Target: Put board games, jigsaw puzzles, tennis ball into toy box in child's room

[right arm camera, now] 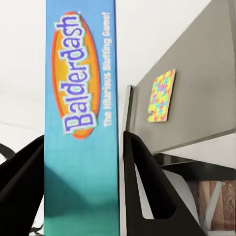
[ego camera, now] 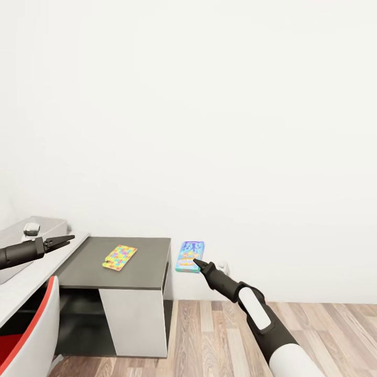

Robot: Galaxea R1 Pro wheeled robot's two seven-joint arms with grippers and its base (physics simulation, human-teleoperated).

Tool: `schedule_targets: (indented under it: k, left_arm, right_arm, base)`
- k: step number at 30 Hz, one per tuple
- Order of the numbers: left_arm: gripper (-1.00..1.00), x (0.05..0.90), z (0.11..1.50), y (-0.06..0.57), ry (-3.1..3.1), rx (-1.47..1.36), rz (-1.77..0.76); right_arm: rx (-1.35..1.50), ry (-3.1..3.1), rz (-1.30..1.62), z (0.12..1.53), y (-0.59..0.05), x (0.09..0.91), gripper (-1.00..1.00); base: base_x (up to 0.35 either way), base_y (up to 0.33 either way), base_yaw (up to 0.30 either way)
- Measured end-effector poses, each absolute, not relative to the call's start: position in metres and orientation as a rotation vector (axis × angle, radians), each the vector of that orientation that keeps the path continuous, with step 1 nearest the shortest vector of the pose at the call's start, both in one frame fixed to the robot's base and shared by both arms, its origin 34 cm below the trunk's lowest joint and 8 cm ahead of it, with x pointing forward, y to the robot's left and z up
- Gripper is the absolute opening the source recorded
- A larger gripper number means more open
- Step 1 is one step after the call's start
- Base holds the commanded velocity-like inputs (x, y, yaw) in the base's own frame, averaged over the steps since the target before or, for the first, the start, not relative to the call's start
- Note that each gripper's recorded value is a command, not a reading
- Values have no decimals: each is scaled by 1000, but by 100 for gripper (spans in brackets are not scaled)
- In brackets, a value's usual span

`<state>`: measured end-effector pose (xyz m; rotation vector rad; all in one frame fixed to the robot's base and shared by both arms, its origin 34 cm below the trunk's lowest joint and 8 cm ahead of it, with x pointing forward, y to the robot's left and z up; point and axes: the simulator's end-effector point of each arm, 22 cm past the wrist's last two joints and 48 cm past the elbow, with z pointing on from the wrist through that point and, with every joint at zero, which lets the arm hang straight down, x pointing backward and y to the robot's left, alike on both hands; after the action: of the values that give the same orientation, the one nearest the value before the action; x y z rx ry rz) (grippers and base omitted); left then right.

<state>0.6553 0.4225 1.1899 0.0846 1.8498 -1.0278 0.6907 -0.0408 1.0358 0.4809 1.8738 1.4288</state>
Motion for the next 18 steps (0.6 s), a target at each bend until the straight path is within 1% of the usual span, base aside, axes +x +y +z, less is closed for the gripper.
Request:
schedule_targets:
  k: [2,5,18]
  left_arm:
    - [100,655,1190,423,1849,85,-1028]
    - [100,655,1190,423,1850,84,-1028]
    - [100,655,1190,423,1850,84,-1028]
  right_arm:
    - [468,1880,1428,1035,-37,689,-100]
    - [448,1880,1416,1036,-33,688,-100]
    - [429,1872,1394,1036,-30,689,-100]
  base:
    - [5,0,80]
    - [2,0,206]
    - [0,0,282]
